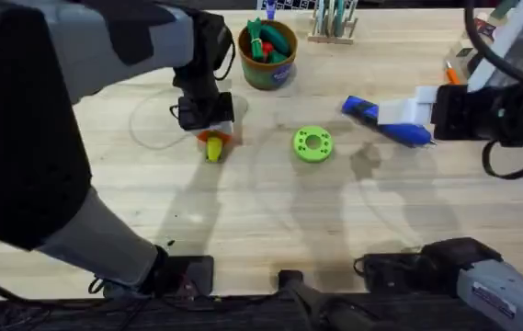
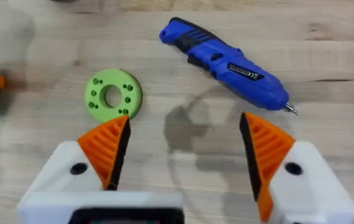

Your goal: Pick up the gripper from the table and insert it into the empty holder that is missing its gripper. Then pick up a screw, insert it into the mounting hole, and use the screwdriver to tighten it. Finally, clean up the table by picking up the vegetable and placing it into the bucket.

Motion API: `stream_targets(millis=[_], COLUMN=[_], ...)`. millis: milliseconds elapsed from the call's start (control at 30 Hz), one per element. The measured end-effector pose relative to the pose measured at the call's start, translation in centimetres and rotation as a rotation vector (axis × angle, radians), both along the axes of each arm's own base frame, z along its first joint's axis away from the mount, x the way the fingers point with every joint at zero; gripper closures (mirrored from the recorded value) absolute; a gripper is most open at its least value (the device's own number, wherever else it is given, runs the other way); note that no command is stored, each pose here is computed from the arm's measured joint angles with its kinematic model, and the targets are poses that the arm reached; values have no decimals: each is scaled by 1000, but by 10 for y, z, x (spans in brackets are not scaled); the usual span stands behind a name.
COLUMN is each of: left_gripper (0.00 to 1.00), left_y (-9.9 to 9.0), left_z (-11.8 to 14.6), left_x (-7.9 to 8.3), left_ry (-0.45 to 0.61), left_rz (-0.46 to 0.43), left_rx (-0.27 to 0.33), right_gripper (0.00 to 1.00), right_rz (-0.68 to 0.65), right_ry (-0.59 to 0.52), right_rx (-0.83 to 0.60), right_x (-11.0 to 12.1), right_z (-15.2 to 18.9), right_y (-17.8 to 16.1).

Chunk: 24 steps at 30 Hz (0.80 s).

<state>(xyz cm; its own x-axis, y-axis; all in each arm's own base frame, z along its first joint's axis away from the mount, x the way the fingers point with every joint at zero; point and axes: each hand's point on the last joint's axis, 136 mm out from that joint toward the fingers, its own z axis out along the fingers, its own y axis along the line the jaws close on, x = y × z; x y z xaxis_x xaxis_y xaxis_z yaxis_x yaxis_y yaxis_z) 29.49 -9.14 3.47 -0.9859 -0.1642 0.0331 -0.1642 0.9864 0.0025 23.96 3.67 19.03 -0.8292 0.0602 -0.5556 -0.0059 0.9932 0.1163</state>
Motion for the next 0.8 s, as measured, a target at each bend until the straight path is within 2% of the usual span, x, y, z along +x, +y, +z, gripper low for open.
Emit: stream_targets(millis=[67,133,367,500,667,800], left_gripper=[970,970,970,970,970,970], left_y=[0,-5,-31,-46,-67,-90], left_z=[8,23,110,147,162,156], left_x=[5,23,110,149,171,181], left_ry=[3,-40,-371,-554,-667,-696], left_rz=[1,-2,-45,-84,-134,-175], left_rx=[3,-9,-100,-158,-217,-251], right_gripper=[10,11,10,10,9,10], right_rz=[0,0,0,0,0,0], right_ry=[0,1,37,42,27,11], right_rx=[0,0,-5,-5,-3,-2], right_x=[0,0,3,4,7,10], right_z=[0,0,-8,-10,-8,-6], right_y=[0,0,0,1,1,1])
